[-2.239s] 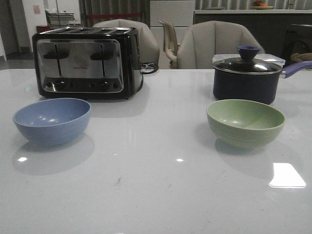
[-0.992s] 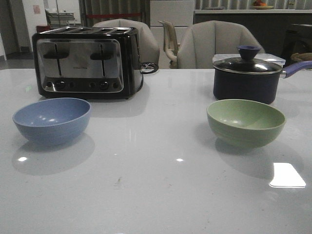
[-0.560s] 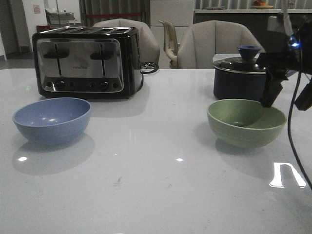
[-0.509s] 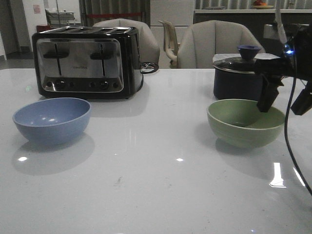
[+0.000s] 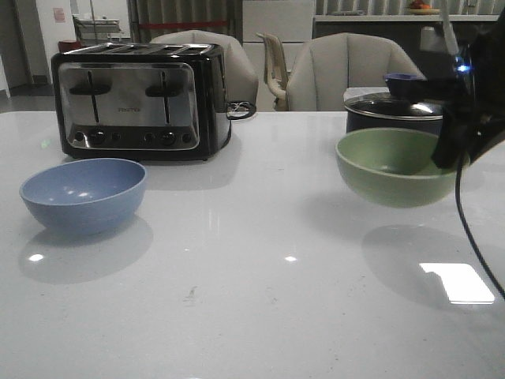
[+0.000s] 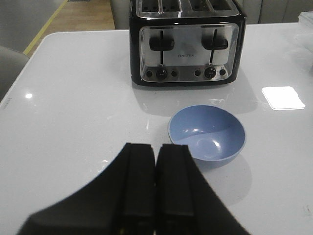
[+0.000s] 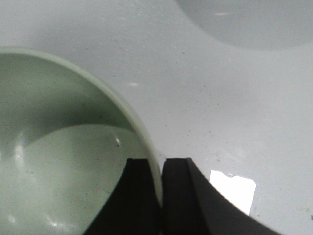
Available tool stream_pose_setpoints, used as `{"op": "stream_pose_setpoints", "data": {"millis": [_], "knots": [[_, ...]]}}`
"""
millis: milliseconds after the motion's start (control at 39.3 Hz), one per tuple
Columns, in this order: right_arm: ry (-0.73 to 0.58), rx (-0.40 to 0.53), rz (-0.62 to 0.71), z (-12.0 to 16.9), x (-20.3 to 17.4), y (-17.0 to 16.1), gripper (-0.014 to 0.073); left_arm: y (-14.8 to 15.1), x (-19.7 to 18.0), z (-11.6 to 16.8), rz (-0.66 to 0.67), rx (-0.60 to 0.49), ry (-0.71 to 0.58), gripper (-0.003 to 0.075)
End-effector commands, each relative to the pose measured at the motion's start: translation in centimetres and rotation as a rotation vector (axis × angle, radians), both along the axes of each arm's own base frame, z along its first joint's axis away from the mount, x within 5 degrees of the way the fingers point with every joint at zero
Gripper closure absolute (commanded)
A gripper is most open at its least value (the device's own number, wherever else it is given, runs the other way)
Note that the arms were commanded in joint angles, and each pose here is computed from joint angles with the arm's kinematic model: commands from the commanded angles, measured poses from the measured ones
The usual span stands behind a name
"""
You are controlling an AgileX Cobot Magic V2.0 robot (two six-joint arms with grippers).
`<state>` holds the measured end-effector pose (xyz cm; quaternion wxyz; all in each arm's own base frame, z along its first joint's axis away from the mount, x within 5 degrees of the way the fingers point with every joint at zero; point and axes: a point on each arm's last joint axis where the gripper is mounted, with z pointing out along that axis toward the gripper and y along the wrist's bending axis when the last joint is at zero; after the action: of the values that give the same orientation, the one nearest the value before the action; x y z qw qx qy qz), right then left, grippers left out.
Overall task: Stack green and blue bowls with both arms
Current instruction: 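Lower the right gripper onto the green bowl rim and grasp it, then slide the green bowl toward the table center and release it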
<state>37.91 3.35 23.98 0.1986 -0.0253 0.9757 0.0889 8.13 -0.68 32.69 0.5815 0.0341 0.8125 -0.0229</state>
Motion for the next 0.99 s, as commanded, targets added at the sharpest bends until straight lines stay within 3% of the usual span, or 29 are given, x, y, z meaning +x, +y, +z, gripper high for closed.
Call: {"op": "stream_pose_setpoints", "data": {"millis": [0, 127, 280, 433, 687, 789, 967], "knots": [[-0.163, 0.018, 0.057, 5.9, -1.8, 1.7, 0.0561, 0.0, 0.3, 1.5, 0.007, -0.018, -0.098, 0.0619], [-0.184, 0.037, 0.214, 7.1, -4.1, 7.0, 0.0561, 0.0, 0.3, 1.5, 0.007, -0.018, -0.098, 0.0619], [-0.149, 0.065, 0.351, 4.2, -4.9, 13.0, 0.0561, 0.0, 0.3, 1.5, 0.007, -0.018, -0.098, 0.0620], [-0.061, 0.045, 0.380, 0.3, -4.0, 14.8, 0.0552, 0.0, 0.3, 1.5, 0.007, -0.018, -0.098, 0.0619], [-0.037, 0.033, 0.366, -2.5, -2.8, 15.2, 0.0279, 0.0, 0.3, 1.5, 0.007, -0.018, -0.098, 0.0620], [-0.092, 0.046, 0.368, -0.3, -3.2, 15.1, 0.0214, 0.0, 0.3, 1.5, 0.007, -0.018, -0.098, 0.0619], [-0.288, 0.068, 0.388, 7.5, -8.0, 12.6, 0.0216, 0.0, 0.3, 1.5, 0.007, -0.018, -0.098, 0.0619]]}}
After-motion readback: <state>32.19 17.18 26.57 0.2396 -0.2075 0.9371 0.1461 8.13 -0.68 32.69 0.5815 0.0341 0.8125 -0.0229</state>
